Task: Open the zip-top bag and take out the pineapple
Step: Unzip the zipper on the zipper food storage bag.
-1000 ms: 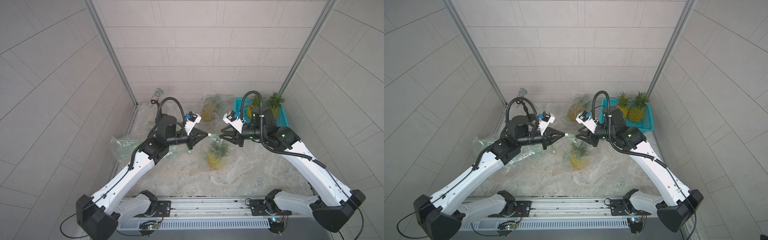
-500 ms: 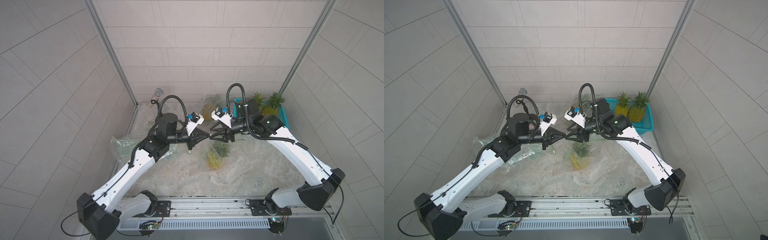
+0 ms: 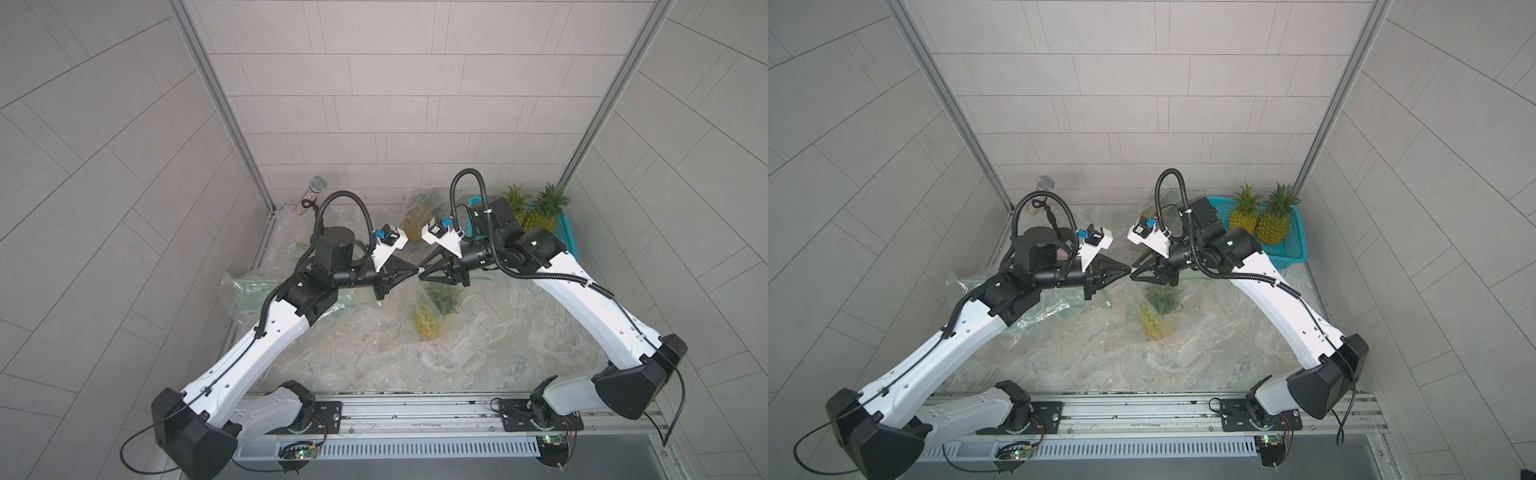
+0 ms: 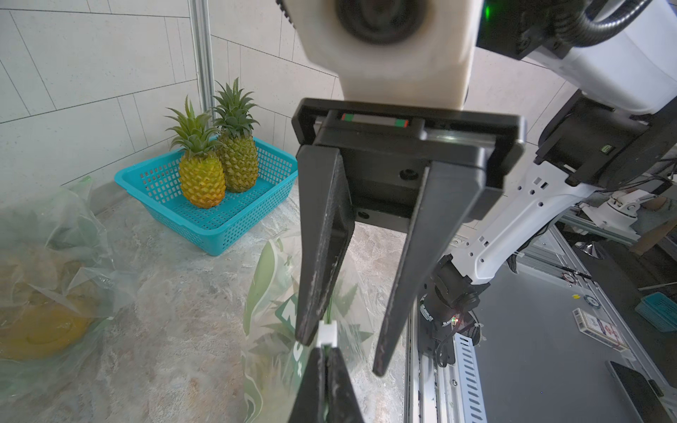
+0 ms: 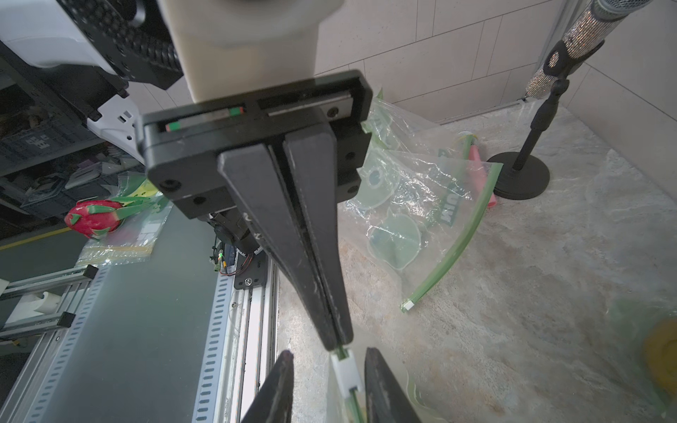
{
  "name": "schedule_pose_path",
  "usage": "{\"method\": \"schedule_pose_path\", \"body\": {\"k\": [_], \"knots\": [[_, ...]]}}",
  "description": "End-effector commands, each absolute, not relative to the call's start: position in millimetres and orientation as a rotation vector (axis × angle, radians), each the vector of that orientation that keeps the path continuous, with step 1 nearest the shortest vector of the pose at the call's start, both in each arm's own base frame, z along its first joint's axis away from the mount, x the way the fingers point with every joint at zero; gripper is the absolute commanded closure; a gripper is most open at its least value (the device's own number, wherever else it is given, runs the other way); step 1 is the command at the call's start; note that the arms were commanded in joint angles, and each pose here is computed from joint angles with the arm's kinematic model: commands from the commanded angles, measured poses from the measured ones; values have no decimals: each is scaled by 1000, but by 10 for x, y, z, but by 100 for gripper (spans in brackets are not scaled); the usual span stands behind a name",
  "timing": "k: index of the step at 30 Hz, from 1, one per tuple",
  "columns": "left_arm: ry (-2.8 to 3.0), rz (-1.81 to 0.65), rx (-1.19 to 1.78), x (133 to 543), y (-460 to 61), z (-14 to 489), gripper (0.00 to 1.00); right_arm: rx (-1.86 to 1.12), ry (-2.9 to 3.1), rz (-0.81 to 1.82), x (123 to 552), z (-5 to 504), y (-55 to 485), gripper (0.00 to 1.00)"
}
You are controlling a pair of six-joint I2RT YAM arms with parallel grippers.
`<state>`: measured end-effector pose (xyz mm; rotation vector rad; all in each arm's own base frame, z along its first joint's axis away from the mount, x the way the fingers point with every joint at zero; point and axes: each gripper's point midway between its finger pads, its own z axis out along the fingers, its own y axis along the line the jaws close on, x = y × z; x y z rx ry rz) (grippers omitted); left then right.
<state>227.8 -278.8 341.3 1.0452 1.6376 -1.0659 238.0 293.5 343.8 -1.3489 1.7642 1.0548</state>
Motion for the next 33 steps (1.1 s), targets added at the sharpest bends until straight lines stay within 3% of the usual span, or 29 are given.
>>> {"method": "schedule_pose_path", "body": {"k": [1,9,33], "knots": [[1505,-1037,1065,2206,-2755,3714,100,-1372,1741,1073,2355,3475,2967,71],[1522,-1014,1053,2224,-2729,3673,100,-1369,1734,1063,2373,3493,2971,98],[1700,-631,783,2464,-2070,3501,100,-1297,1870,757,2440,3320,2605,100]]}}
